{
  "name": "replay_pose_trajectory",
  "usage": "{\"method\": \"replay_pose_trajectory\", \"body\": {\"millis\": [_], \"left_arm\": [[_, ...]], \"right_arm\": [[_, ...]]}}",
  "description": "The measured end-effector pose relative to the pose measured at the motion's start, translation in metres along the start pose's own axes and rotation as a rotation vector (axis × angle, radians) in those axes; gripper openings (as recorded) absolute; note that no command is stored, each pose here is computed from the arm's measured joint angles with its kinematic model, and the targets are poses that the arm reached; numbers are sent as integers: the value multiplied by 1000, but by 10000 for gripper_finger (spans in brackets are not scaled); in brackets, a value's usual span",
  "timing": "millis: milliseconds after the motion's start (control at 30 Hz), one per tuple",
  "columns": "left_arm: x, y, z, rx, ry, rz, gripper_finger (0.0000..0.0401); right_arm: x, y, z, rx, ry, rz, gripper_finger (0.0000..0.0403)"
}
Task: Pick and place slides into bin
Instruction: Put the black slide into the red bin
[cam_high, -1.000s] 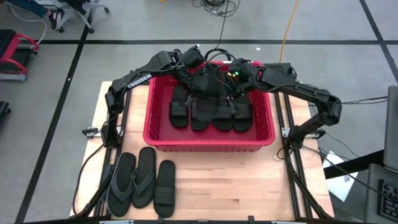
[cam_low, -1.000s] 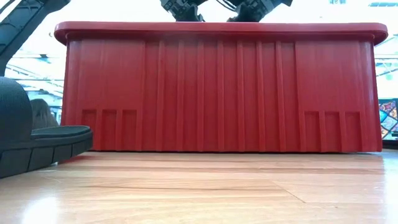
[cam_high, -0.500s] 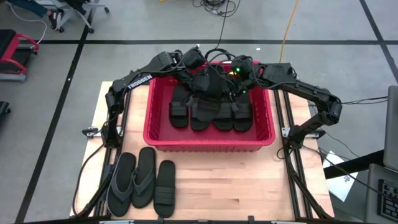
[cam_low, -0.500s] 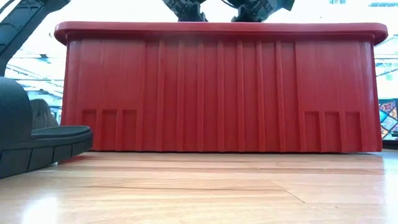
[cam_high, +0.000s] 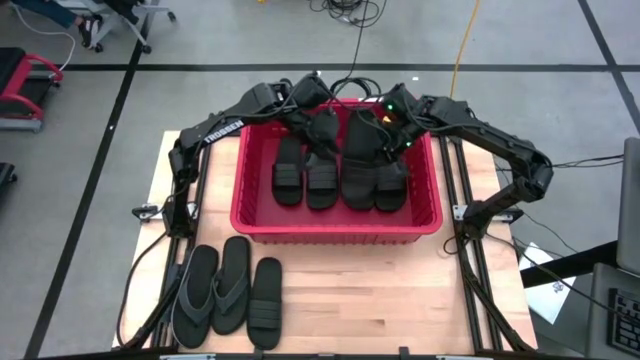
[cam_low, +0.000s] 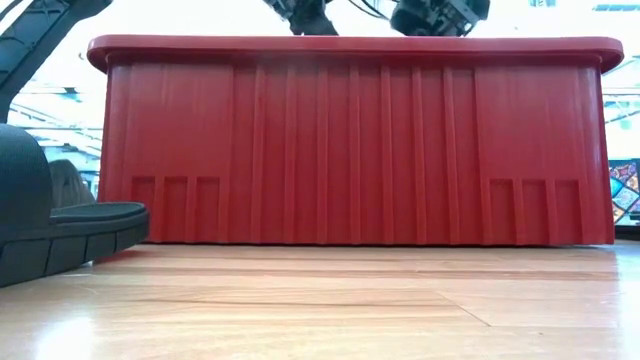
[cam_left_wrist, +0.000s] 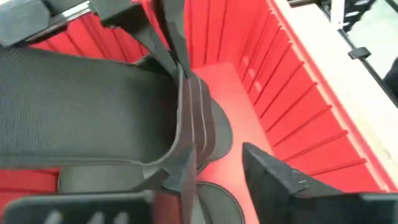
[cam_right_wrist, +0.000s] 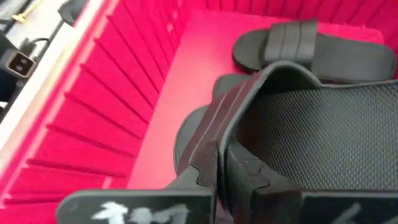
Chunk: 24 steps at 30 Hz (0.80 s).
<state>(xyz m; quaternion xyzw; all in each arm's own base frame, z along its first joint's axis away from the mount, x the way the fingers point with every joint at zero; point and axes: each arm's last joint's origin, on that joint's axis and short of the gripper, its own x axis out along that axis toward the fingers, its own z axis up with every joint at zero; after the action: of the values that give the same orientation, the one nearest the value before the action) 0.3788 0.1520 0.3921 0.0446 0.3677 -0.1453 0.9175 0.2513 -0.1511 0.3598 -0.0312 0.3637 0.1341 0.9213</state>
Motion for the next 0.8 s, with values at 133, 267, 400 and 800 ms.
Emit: {"method": "replay_pose_trajectory", "body": {"millis": [133,267,400,800], "left_arm": [[-2,-1,-1,-29,29,41,171],[-15,-7,4,5,22,102,196],[-39,-20,10,95,-6,151,196],[-104,-64,30,244,-151,312,10]], "right_arm": [[-9,-5,-16,18,74,15,1],[-17,-9,-29,26,106,43,1],[-24,-13,-38,36,126,51,1],[1,-21,-84,152,210,79,1]]}}
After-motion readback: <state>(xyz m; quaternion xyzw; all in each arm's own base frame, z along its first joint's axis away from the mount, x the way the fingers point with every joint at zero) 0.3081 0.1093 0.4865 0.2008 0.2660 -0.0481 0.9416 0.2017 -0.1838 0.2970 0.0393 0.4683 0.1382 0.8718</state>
